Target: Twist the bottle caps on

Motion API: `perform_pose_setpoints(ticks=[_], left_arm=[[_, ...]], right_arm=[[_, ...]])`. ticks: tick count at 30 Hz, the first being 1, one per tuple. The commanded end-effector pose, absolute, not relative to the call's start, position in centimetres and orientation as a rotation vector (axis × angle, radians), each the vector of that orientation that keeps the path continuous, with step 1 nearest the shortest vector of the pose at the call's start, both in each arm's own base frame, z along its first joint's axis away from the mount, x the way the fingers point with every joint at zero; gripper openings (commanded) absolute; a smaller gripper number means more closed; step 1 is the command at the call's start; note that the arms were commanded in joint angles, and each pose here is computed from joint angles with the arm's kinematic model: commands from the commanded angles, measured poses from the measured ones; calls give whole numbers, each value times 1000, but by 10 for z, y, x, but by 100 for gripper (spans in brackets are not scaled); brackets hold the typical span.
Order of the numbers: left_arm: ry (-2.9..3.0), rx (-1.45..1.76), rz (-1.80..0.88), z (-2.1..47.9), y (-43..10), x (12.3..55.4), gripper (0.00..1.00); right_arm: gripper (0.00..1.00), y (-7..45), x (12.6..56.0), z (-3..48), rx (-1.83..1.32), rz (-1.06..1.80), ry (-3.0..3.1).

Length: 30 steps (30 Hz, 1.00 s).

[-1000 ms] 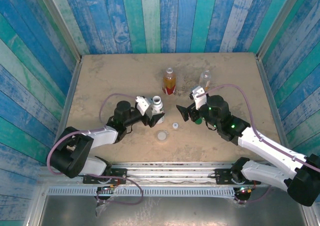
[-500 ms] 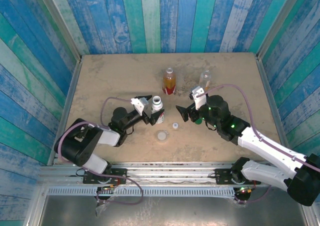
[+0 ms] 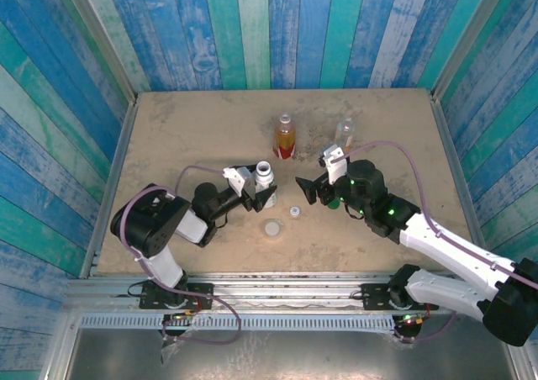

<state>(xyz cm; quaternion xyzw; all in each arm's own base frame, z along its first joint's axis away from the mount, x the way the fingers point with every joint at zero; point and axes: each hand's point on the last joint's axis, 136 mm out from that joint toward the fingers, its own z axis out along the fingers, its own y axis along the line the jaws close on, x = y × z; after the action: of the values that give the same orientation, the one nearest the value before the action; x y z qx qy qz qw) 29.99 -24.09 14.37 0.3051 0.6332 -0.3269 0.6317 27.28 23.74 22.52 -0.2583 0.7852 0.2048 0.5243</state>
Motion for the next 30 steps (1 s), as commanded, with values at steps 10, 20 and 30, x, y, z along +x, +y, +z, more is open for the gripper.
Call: perform_pose_setpoints(ticks=[10,20,30], left_arm=[[1462,714,-736,129,-246,307,79],[1470,782,-741,124,-252,303,56],[1448,850,-768,135,-255,285,58]], right_arm=[[100,239,272,232,-607,511,1879],[100,235,273,232,-569,505,1894],[100,207,282,218,-356,428,2019]])
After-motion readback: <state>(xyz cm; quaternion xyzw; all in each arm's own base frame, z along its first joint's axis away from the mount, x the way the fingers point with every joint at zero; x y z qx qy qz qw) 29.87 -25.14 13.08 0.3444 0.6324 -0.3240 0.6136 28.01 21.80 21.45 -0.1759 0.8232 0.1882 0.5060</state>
